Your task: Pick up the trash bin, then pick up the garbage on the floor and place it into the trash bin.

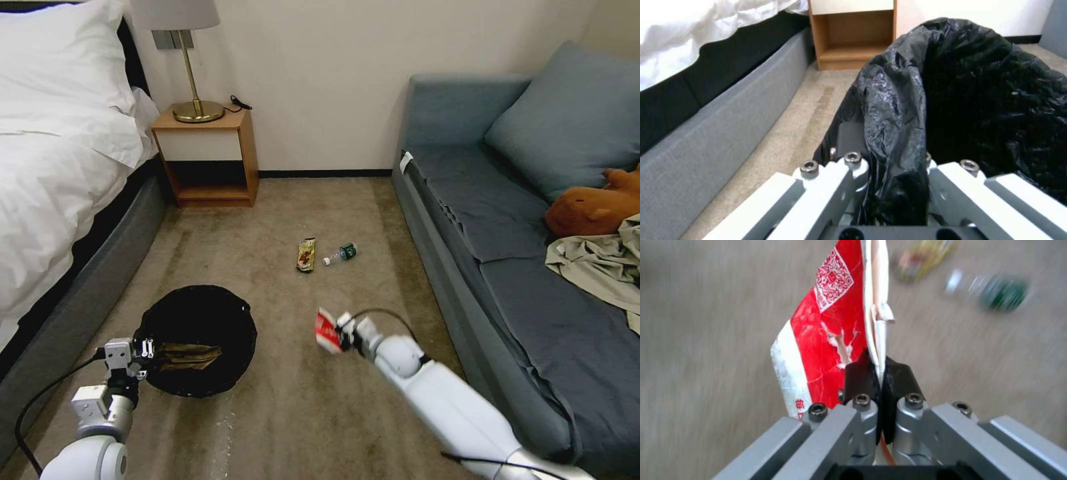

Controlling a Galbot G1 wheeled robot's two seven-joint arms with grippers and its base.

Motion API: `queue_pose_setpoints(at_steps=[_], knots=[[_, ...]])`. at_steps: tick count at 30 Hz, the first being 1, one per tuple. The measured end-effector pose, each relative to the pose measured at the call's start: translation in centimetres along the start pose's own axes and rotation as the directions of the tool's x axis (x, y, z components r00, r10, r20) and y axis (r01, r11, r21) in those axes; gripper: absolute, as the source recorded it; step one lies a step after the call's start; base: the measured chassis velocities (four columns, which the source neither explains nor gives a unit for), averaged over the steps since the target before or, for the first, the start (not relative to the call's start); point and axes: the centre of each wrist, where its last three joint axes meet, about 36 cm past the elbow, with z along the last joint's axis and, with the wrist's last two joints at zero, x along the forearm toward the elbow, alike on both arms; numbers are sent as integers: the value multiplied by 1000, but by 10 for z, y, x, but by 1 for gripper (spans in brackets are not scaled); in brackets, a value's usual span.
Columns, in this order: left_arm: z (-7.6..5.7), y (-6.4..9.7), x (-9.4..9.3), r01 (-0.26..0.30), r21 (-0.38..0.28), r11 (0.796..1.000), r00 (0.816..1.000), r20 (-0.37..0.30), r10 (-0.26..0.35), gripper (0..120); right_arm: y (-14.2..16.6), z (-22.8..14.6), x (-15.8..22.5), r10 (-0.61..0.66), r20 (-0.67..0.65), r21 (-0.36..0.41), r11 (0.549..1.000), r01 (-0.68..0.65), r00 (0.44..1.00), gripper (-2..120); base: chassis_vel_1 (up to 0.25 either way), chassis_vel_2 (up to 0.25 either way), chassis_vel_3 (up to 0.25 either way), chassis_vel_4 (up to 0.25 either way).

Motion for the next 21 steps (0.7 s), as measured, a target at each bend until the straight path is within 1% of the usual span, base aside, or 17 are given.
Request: queue_pose_setpoints(at_steps=[1, 2, 3, 4, 5, 7, 8, 10, 11, 12, 14, 15, 16, 17, 18, 19, 21], knots=[[0, 0, 0, 0, 1, 1000, 1000, 0, 0, 5, -9, -18, 4, 4, 47, -21, 1000, -3, 999, 0, 0, 0, 0, 0], [0, 0, 0, 0, 1, 1000, 1000, 0, 0, 5, -9, -18, 4, 4, 47, -21, 1000, -3, 999, 0, 0, 0, 0, 0], [1, 0, 0, 0, 1, 1000, 1000, 0, 0, 5, -14, -33, 7, 4, 86, -44, 999, -1, 996, 0, 0, 0, 0, 0], [1, 1, 0, 0, 1, 1000, 1000, 0, 0, 5, -20, -59, 14, -1, 154, -91, 996, 15, 988, 0, 0, 0, 0, 0], [1, 1, 0, 0, 1, 1000, 1000, 0, 0, 5, -20, -59, 14, -1, 154, -91, 996, 15, 988, 0, 0, 0, 0, 0], [0, 0, -1, -1, 4, 1000, 1000, 2, 1, 5, -23, -95, 28, -12, 264, -157, 986, 55, 965, 0, 0, 0, 0, 0], [0, 0, -1, -1, 4, 1000, 1000, 2, 1, 5, -23, -95, 28, -12, 264, -157, 986, 55, 965, 0, 0, 0, 0, 0], [-2, -2, -2, -10, 32, 999, 1000, 5, 10, 5, -18, -128, 43, -31, 361, -208, 971, 113, 932, 0, 0, 0, 0, 0], [-3, -3, -2, -15, 43, 999, 1000, 7, 14, 5, -14, -138, 49, -45, 389, -230, 962, 145, 920, 0, 0, 0, 0, 0], [-3, -3, -2, -15, 43, 999, 1000, 7, 14, 5, -14, -138, 49, -45, 389, -230, 962, 145, 920, 0, 0, 0, 0, 0], [-7, -4, -3, -22, 56, 998, 1000, 9, 22, 5, 3, -152, 60, -90, 429, -246, 946, 213, 899, 0, 0, 0, 0, 0], [-9, -4, -3, -25, 63, 998, 1000, 9, 25, 5, 18, -157, 65, -122, 445, -239, 938, 250, 887, 0, 0, 0, 0, 0], [-9, -4, -3, -25, 63, 998, 1000, 9, 25, 5, 18, -157, 65, -122, 445, -239, 938, 250, 887, 0, 0, 0, 0, 0], [-10, -5, -4, -26, 68, 997, 1000, 9, 26, 5, 32, -158, 68, -141, 448, -233, 935, 267, 883, 0, 0, 0, 0, 0], [-10, -5, -4, -26, 68, 997, 1000, 9, 26, 5, 32, -158, 68, -141, 448, -233, 935, 267, 883, 0, 0, 0, 0, 0], [-10, -5, -5, -26, 71, 997, 1000, 10, 25, 5, 50, -159, 71, -156, 451, -228, 932, 283, 879, 0, 0, 0, 0, 0], [-13, -13, -9, -44, 109, 993, 999, 12, 43, 5, 118, -156, 76, -236, 439, -224, 906, 360, 867, 0, 0, 0, 0, 0]])
